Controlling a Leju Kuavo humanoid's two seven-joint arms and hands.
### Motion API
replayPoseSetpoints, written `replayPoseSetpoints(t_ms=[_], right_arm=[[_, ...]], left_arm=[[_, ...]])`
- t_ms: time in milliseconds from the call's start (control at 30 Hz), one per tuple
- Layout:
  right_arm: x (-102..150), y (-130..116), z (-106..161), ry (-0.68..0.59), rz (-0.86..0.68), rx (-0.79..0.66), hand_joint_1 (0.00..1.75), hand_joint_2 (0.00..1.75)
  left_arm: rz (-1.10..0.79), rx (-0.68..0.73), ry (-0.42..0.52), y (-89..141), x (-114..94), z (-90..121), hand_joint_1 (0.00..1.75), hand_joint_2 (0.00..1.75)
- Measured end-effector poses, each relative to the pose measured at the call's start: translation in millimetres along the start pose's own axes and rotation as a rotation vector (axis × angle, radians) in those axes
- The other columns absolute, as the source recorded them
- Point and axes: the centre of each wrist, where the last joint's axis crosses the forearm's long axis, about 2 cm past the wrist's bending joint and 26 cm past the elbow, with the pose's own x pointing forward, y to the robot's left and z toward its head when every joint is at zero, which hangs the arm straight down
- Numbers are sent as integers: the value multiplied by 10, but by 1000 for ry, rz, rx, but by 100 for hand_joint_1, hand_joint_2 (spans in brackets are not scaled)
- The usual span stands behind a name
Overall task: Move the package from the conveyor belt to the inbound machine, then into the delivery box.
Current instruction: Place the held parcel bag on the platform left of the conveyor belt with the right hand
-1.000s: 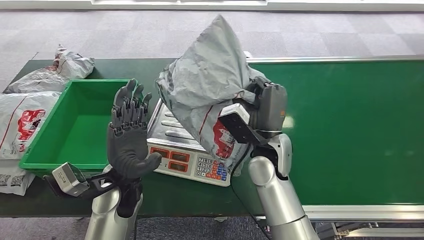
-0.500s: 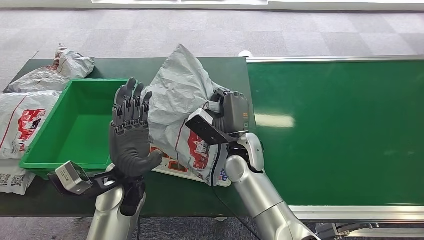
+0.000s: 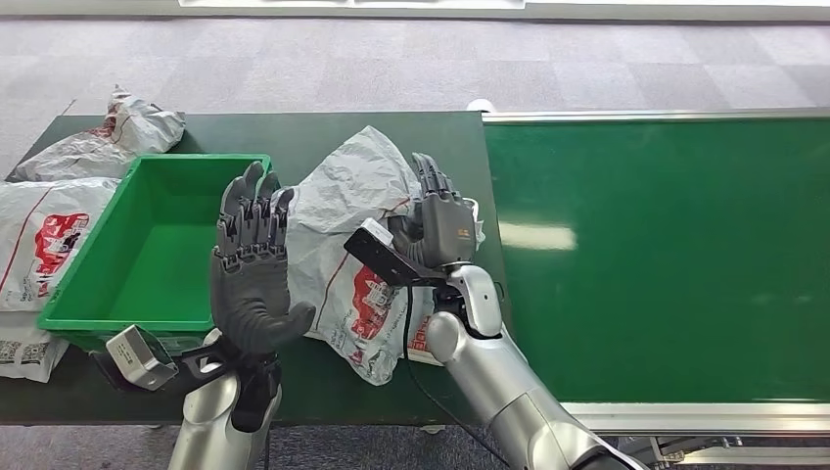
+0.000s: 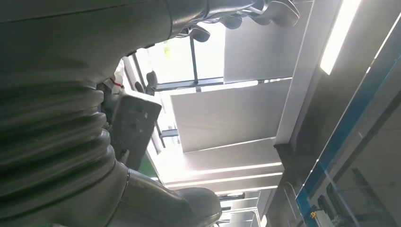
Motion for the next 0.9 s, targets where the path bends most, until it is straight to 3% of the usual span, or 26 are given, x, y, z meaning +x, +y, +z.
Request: replayPoseSetpoints(t_ms=[600, 900], right_arm=[[-19, 45, 26, 16, 76, 22, 0, 0], [-3, -99, 27, 10, -112, -88, 0, 0]], left_arm=[[-50, 23, 8, 4, 75, 120, 0, 175], [-66, 29, 8, 6, 100, 139, 0, 175]])
